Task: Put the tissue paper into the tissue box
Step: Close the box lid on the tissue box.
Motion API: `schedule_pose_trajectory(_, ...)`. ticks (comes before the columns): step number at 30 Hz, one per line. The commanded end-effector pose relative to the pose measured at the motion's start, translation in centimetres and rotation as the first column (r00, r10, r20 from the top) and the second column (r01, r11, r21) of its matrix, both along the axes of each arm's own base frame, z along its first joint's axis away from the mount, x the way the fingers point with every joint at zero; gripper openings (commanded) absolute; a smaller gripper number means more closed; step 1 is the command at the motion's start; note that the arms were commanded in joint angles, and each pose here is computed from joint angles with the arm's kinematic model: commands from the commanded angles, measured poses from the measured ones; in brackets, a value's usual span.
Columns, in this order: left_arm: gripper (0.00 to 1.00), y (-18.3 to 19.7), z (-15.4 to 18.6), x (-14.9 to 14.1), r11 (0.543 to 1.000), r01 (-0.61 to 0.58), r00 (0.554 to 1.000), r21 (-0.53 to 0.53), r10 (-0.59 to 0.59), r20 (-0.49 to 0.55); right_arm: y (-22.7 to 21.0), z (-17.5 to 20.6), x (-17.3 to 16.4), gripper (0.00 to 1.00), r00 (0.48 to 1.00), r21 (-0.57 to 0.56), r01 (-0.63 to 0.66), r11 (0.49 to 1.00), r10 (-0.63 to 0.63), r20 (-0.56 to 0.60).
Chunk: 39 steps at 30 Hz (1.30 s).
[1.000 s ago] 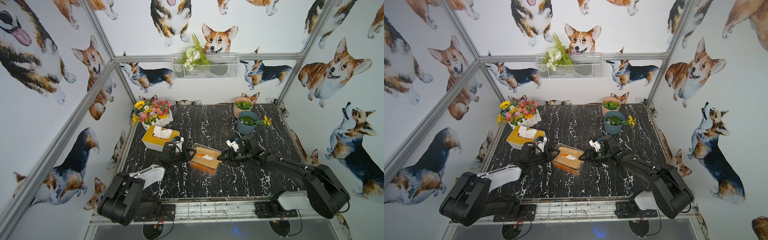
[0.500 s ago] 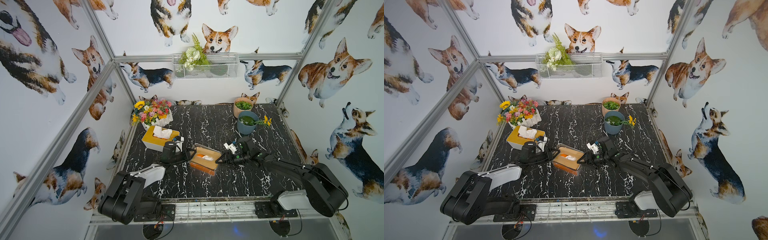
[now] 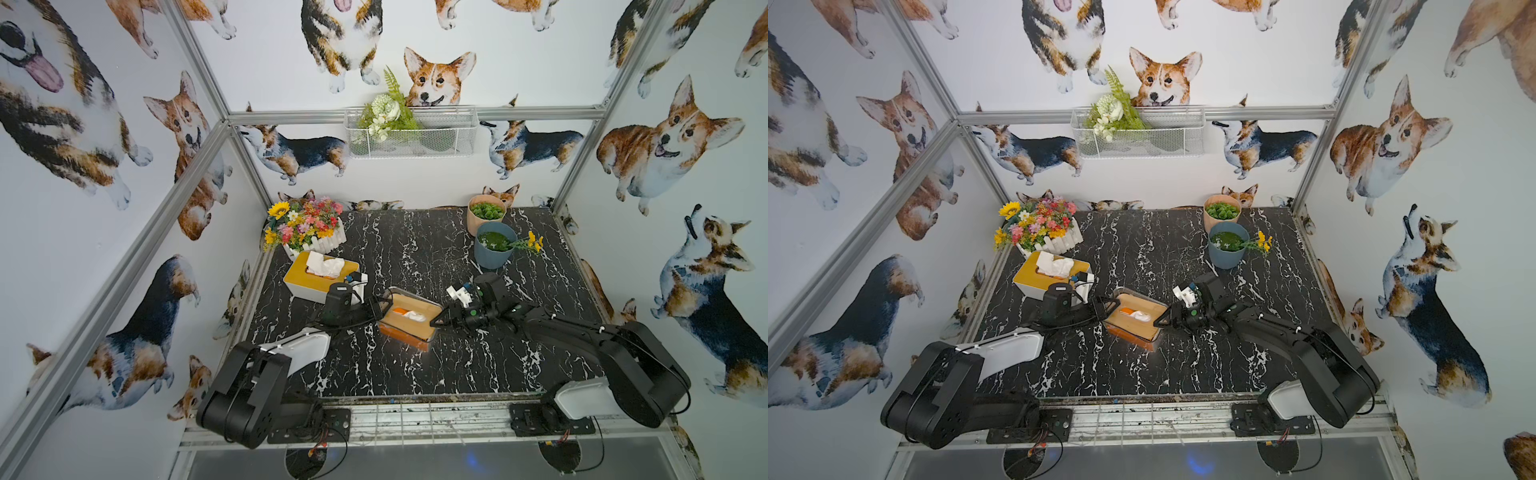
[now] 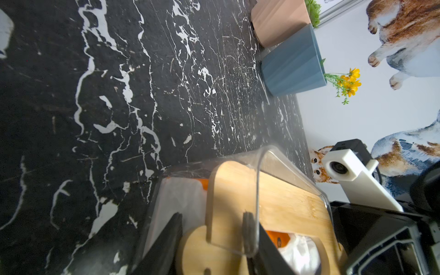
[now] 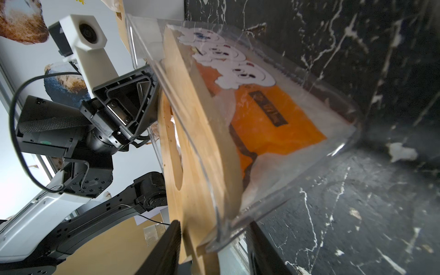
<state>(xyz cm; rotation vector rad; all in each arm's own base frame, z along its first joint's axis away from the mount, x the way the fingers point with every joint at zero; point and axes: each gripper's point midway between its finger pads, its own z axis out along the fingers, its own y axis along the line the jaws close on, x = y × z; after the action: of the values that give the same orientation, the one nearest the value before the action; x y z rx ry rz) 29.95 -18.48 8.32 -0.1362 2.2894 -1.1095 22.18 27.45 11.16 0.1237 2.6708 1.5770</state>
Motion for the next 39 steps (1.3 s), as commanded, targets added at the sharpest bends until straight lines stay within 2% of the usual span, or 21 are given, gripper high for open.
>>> schedule_pose_trajectory(1,0.46,-0.4,-0.3,-0.6,1.0,0.028,0.999,-0.008,-0.028,-0.015,0.8,1.3,0.8,0.48,0.997,0.055,-0.012,0.998,0.008,0.073)
schedule_pose_trajectory(8,0.46,-0.3,-0.2,-0.6,1.0,0.026,1.0,-0.005,-0.026,-0.01,0.4,2.2,0.5,0.5,0.995,0.041,-0.014,0.999,0.01,0.101)
schedule_pose_trajectory(17,0.46,-0.3,-0.2,-0.6,1.0,0.026,1.0,-0.005,-0.026,-0.011,-0.2,2.0,-0.6,0.51,0.997,0.036,-0.013,0.999,0.01,0.081)
schedule_pose_trajectory(27,0.46,-0.3,-0.2,-0.6,1.0,0.026,1.0,-0.006,-0.026,-0.01,0.9,2.1,-0.9,0.52,0.997,0.066,-0.027,0.997,0.022,0.075)
schedule_pose_trajectory(39,0.46,-0.3,-0.3,-0.7,1.0,0.027,1.0,-0.005,-0.027,-0.013,2.1,2.2,0.1,0.44,0.996,0.094,-0.027,0.995,0.019,0.086)
